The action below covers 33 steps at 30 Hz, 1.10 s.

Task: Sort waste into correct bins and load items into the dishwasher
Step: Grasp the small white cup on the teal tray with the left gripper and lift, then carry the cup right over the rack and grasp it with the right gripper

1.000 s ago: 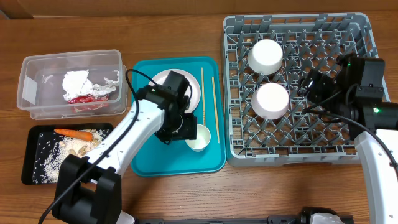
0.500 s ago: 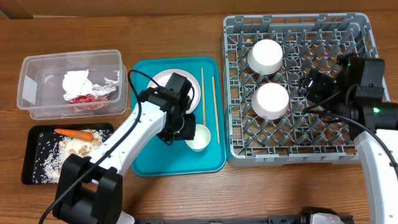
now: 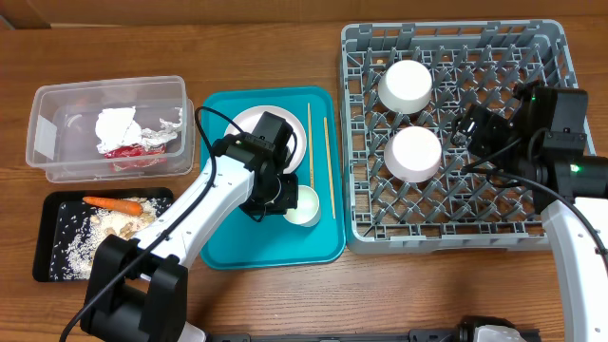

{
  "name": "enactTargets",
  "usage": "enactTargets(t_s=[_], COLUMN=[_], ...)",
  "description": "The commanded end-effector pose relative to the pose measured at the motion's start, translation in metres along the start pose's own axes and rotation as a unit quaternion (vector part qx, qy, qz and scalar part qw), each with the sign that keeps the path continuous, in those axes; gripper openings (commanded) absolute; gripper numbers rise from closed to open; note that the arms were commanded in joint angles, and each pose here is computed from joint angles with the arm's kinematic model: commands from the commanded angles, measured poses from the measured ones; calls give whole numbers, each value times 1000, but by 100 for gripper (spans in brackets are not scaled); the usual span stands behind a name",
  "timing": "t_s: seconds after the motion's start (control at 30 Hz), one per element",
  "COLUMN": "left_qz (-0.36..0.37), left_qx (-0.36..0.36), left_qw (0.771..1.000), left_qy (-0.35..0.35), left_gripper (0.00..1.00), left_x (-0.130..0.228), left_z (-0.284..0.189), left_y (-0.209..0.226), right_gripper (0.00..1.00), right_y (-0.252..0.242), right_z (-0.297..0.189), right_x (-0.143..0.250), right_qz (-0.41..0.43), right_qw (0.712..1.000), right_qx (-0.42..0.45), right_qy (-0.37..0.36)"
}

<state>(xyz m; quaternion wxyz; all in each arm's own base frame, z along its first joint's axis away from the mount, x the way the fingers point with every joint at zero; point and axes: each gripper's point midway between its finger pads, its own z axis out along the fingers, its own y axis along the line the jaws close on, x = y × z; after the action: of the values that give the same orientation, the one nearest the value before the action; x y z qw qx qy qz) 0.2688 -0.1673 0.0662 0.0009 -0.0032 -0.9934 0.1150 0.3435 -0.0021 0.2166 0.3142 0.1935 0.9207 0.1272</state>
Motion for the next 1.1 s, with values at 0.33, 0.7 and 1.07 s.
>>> enactTargets(t_s=[0.33, 0.7, 1.07], left_qz=[33, 114, 197], left_qx=[10, 56, 336], left_qw=[997, 969, 899], left_qy=[-62, -211, -200], left_gripper=[4, 4, 4], left_x=[-36, -87, -96], left_z=[-90, -195, -242], left_y=[-33, -66, -78], right_gripper=[99, 100, 93], right_y=[40, 44, 69], right_z=[-6, -7, -18], right_x=[13, 17, 28], right_qz=[-71, -78, -155], right_qw=[990, 987, 963], right_qx=[-117, -132, -216], right_qy=[33, 41, 52])
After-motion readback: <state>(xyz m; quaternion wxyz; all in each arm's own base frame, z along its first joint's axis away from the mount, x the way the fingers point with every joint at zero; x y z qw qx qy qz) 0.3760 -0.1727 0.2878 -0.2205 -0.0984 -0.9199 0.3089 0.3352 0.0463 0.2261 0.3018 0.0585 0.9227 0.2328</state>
